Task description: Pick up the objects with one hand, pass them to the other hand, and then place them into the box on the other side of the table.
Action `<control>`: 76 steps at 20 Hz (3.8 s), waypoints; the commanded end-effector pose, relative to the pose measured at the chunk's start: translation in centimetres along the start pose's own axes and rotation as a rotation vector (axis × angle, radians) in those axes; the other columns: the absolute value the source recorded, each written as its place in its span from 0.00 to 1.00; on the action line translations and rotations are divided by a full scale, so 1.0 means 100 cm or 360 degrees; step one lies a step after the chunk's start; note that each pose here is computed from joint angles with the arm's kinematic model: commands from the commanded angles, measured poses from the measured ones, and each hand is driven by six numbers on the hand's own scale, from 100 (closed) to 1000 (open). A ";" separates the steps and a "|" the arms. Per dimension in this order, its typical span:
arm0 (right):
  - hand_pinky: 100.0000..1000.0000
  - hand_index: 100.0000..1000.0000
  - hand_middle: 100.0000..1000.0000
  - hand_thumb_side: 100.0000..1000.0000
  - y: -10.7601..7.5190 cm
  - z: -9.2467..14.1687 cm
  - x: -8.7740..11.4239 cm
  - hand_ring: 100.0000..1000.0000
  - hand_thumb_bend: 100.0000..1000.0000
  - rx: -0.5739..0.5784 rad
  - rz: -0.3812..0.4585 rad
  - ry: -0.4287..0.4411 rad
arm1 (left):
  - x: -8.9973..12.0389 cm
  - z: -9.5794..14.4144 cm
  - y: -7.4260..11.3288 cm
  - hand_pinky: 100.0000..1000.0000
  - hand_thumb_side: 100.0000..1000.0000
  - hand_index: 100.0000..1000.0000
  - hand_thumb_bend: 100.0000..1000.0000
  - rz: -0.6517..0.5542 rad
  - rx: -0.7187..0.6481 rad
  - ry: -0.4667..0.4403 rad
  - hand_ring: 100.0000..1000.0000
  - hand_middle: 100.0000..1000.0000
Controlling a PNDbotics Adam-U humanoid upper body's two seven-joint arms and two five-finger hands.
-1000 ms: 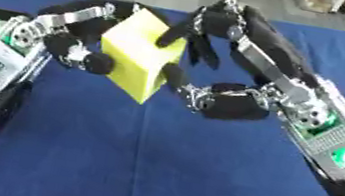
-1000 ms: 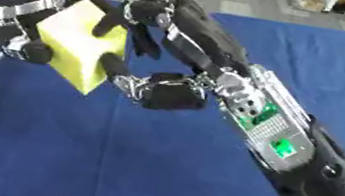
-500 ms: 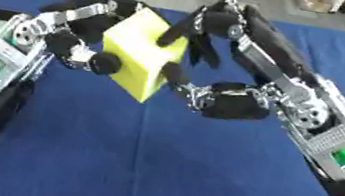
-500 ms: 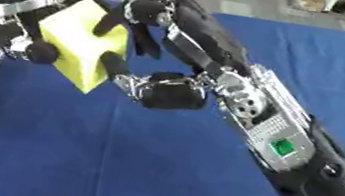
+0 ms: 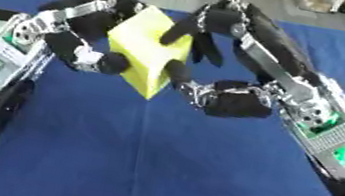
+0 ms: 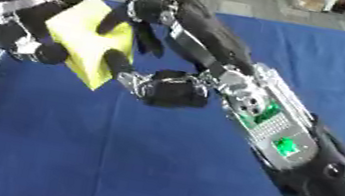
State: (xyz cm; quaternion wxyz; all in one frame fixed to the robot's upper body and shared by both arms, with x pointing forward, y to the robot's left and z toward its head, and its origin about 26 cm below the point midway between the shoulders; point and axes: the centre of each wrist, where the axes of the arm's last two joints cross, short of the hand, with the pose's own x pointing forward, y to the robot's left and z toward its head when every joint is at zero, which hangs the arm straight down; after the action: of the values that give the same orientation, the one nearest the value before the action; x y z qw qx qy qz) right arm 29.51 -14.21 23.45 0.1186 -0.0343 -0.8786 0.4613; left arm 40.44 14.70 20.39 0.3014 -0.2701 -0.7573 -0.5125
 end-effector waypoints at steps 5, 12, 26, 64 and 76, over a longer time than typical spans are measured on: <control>0.61 0.30 0.11 0.00 -0.007 -0.003 0.005 0.31 0.03 -0.0001 0.0038 -0.0039 | 0.013 -0.011 0.005 0.67 0.32 0.58 0.30 -0.0010 0.0064 -0.0071 0.37 0.27; 0.61 0.34 0.13 0.07 -0.007 -0.003 0.004 0.32 0.19 0.0002 0.0049 -0.0040 | 0.014 -0.012 0.004 0.66 0.27 0.56 0.22 0.0019 0.0073 -0.0086 0.35 0.24; 0.66 0.46 0.26 0.31 -0.019 -0.003 0.002 0.40 0.43 -0.0028 0.0259 -0.0124 | 0.006 0.000 0.008 0.65 0.24 0.53 0.13 0.0018 0.0087 -0.0007 0.33 0.22; 0.70 0.55 0.33 0.45 -0.024 0.019 -0.006 0.48 0.25 -0.0083 0.0650 -0.0180 | 0.038 0.329 0.046 0.73 0.20 0.70 0.42 -0.1126 0.1019 0.1848 0.44 0.37; 0.71 0.55 0.32 0.47 -0.021 0.022 -0.007 0.47 0.18 -0.0077 0.0611 -0.0134 | 0.052 0.334 0.064 0.89 0.60 1.00 0.84 -0.1449 0.0481 0.2320 0.80 0.86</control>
State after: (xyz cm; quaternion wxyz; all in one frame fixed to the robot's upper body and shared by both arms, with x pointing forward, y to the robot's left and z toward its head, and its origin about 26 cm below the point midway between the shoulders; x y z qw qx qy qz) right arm 30.06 -17.04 23.11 0.0020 -0.1809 -0.8710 0.4568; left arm 35.84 47.71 15.46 0.5303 0.4616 -0.4837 -0.5212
